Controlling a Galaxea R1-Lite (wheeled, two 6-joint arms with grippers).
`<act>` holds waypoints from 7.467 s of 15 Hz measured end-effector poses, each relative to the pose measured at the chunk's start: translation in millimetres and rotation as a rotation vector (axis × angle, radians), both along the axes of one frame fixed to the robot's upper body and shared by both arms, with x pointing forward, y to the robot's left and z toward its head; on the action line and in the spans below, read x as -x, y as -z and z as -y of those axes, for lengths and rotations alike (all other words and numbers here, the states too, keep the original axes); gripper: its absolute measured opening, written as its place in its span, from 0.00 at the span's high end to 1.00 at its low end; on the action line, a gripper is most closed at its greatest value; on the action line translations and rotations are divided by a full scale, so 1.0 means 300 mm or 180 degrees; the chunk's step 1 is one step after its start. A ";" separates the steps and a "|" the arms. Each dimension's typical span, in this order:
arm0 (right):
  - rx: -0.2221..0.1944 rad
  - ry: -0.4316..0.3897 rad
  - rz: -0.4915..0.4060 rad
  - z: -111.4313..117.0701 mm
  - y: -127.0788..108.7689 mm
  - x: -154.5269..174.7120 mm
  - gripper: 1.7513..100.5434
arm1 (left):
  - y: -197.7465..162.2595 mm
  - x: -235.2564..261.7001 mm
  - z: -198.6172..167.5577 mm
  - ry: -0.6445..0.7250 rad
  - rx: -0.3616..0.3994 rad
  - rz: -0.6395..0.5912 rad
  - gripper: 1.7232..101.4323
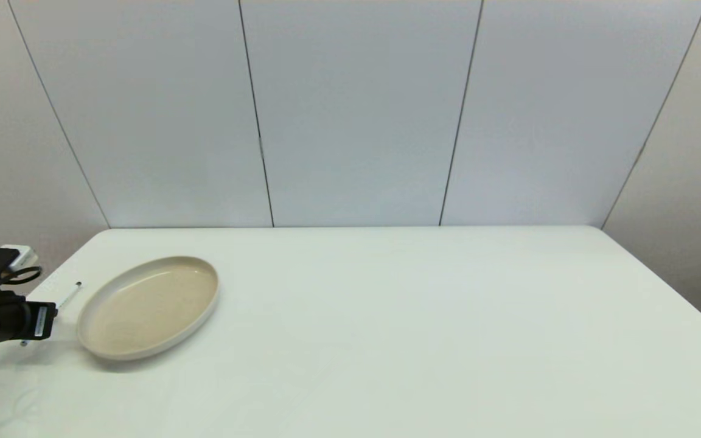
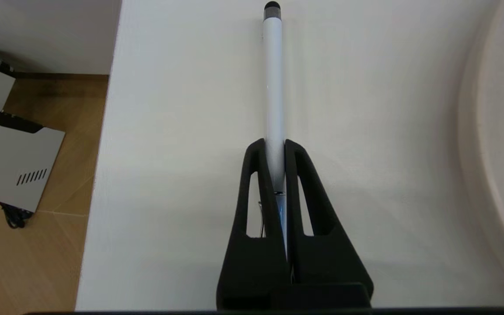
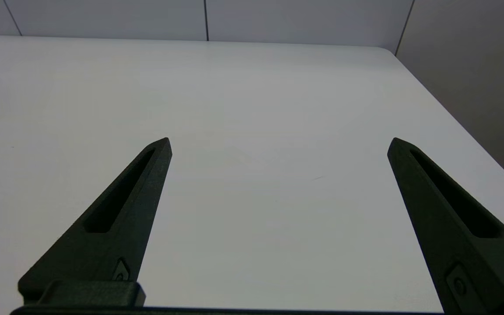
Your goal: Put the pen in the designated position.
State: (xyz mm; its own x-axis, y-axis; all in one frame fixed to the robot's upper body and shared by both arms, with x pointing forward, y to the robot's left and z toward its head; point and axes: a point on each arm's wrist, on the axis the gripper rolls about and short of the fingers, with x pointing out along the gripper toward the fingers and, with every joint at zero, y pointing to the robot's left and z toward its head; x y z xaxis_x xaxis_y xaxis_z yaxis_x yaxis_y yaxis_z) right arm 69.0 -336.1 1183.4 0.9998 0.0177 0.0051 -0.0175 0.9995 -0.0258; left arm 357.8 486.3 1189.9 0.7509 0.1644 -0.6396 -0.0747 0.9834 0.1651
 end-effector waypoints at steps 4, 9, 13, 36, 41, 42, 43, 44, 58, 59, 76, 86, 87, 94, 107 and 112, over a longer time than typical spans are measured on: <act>0.0000 -0.0001 0.0001 0.000 0.000 0.000 0.03 | 0.016 0.012 0.007 0.0006 0.0035 -0.0060 0.97; -0.0001 -0.0001 0.0001 0.000 0.000 0.000 0.03 | 0.021 0.012 0.008 0.0027 0.0045 -0.0066 0.97; -0.0001 -0.0001 0.0001 0.000 0.000 0.000 0.03 | 0.025 0.011 0.009 0.0058 0.0053 -0.0074 0.85; 0.0000 -0.0001 0.0001 0.000 0.000 0.000 0.03 | -0.113 0.000 -0.003 -0.0183 -0.0192 0.0447 0.09; -0.0001 0.0000 0.0001 0.000 0.000 0.000 0.03 | -0.254 0.019 0.007 -0.0378 -0.0275 0.0891 0.07; -0.0001 -0.0002 0.0001 0.000 0.000 0.000 0.03 | -0.289 0.024 0.010 -0.0403 -0.0330 0.0990 0.06; -0.0001 -0.0001 0.0001 0.000 0.000 0.000 0.03 | -0.325 0.028 0.012 -0.0425 -0.0379 0.1096 0.06; 0.0000 -0.0001 0.0001 0.000 0.000 0.000 0.03 | -0.368 0.032 0.016 -0.0441 -0.0433 0.1217 0.06; -0.0001 0.0000 0.0000 0.000 0.000 0.000 0.03 | -0.699 0.209 0.455 0.0119 -0.0326 0.1939 0.04; -0.0001 -0.0001 0.0000 0.000 0.000 0.000 0.03 | -0.708 0.244 0.485 0.0253 -0.0282 0.1922 0.04; 0.0000 -0.0001 0.0001 0.000 0.000 0.000 0.03 | -0.551 0.675 0.524 0.0784 -0.0029 0.2197 0.04; 0.0000 0.0000 0.0001 0.000 0.000 0.000 0.03 | -0.356 0.846 0.512 0.0836 0.0018 0.2209 0.04; 0.0000 -0.0001 0.0001 0.000 0.000 0.000 0.03 | -0.336 0.860 0.511 0.0838 0.0017 0.2204 0.04; 0.0000 -0.0001 0.0000 0.000 0.000 0.000 0.03 | -0.201 0.903 0.509 0.0660 -0.0032 0.2150 0.04; -0.0001 -0.0001 0.0001 0.000 0.000 0.000 0.03 | -0.009 0.953 0.514 0.0746 0.0010 0.2325 0.04; -0.0001 -0.0001 0.0003 0.000 0.000 0.000 0.03 | 0.023 0.962 0.513 0.0679 0.0056 0.2230 0.04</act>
